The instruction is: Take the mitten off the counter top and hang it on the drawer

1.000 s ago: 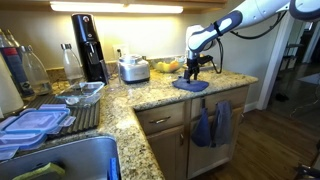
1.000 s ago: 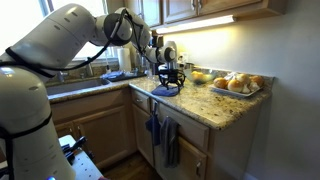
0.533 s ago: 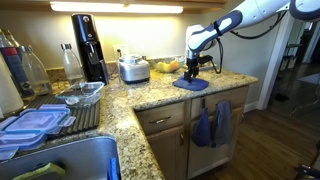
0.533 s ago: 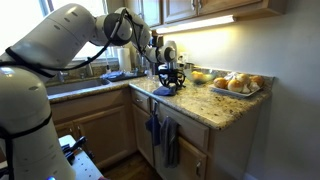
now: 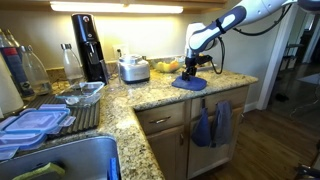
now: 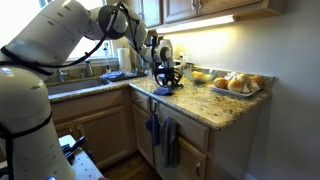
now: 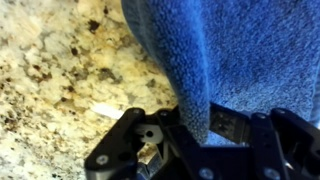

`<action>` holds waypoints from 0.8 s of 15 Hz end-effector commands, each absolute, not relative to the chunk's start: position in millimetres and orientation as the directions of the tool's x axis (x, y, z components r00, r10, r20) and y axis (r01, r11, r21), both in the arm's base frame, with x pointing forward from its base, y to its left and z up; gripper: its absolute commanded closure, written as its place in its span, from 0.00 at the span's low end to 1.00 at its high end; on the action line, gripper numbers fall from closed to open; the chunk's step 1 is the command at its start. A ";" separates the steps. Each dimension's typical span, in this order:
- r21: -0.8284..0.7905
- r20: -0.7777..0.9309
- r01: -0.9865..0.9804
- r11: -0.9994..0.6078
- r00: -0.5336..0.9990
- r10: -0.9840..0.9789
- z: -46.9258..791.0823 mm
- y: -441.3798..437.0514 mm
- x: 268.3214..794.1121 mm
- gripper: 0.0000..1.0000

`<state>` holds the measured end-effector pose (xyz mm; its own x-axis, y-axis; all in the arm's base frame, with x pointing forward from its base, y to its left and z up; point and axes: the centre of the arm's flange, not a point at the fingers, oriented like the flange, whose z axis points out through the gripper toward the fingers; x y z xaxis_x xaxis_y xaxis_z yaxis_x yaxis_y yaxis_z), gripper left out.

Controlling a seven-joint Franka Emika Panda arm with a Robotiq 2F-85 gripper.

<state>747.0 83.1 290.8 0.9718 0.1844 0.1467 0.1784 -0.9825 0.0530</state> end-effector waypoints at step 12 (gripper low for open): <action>0.007 0.316 0.141 -0.990 0.939 0.136 358.8 135.0 604.6 0.93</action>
<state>653.8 134.7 352.6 0.9464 0.1207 0.2996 0.1227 -0.9924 0.0120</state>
